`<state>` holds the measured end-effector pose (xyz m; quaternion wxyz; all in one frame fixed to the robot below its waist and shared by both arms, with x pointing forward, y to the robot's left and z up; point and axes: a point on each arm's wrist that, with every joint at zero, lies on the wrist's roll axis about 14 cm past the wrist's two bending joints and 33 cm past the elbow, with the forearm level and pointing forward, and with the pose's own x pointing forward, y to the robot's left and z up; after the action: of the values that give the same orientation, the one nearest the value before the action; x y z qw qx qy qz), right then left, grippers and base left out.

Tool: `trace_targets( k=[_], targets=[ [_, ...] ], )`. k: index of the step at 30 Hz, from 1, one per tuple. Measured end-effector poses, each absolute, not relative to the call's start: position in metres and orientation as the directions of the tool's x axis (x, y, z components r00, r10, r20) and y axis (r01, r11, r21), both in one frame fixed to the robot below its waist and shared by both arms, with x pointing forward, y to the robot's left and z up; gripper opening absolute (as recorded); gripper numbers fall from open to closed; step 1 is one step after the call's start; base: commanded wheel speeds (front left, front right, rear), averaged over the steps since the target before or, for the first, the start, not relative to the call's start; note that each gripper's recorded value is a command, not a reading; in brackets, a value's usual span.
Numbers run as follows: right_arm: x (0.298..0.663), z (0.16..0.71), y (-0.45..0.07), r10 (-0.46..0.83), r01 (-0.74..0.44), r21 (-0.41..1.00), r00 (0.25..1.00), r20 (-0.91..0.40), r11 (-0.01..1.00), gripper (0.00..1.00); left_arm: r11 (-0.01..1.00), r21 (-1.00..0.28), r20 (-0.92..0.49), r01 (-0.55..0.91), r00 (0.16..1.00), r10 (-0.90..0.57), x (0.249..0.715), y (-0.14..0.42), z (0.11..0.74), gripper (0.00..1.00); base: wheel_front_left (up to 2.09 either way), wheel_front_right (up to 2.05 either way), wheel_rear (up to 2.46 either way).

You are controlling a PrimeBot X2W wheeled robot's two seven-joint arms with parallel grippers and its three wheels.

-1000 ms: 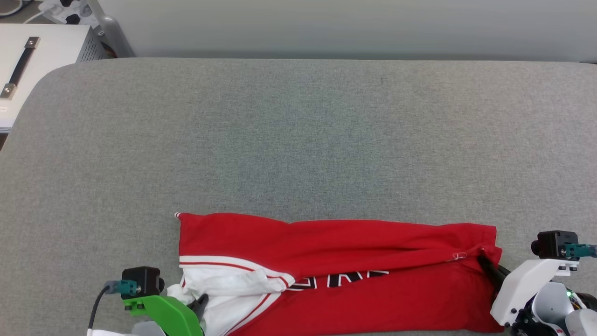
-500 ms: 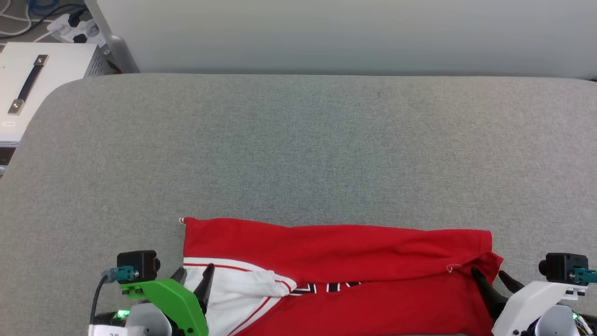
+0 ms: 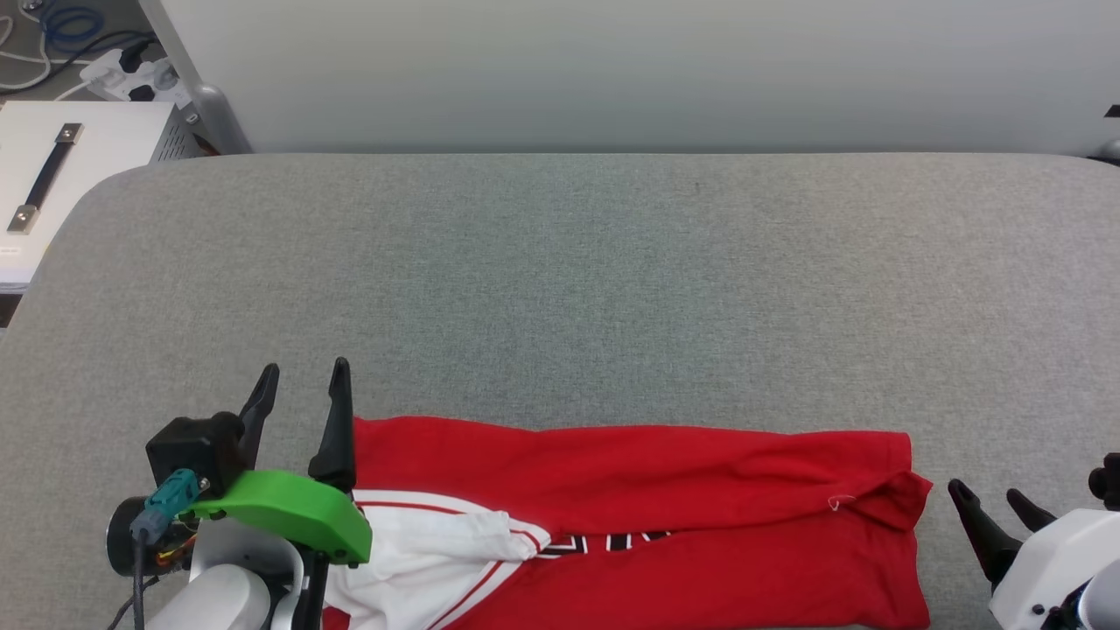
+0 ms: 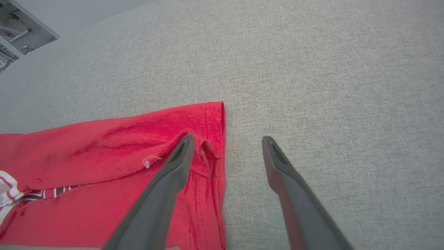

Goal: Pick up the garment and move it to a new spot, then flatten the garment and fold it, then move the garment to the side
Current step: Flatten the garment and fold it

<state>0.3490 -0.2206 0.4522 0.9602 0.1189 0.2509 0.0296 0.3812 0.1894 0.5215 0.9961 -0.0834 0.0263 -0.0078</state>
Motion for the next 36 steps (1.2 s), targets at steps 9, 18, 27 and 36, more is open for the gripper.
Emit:
trace_targets(
  k=[9, 18, 27, 36],
  targets=[
    [0.371, 0.447, -0.226, 0.148, -0.036, 0.208, 0.818, -0.556, 0.977, 1.0, 0.994, -0.11, 0.062, 0.019, 0.998, -0.012, 0.38, 0.183, 0.547, 1.0, 0.0, 0.0, 0.0],
    [0.38, 0.408, -0.195, 0.253, -0.123, 0.234, 0.678, -0.69, 0.965, 1.0, 0.995, -0.099, 0.099, -0.006, 0.995, 0.016, 0.384, 0.182, 0.552, 1.0, 0.0, 0.0, 0.0],
    [0.354, 0.364, -0.174, 0.311, -0.141, 0.278, 0.497, -0.81, 0.95, 0.51, 0.995, -0.081, 0.087, -0.052, 0.994, 0.059, 0.387, 0.194, 0.545, 1.0, 0.0, 0.0, 0.0],
    [0.351, 0.369, -0.167, 0.333, -0.144, 0.303, 0.506, -0.796, 0.942, 0.0, 0.997, -0.058, 0.104, -0.051, 0.993, 0.057, 0.385, 0.194, 0.549, 1.0, 0.0, 0.0, 0.0]
  ],
)
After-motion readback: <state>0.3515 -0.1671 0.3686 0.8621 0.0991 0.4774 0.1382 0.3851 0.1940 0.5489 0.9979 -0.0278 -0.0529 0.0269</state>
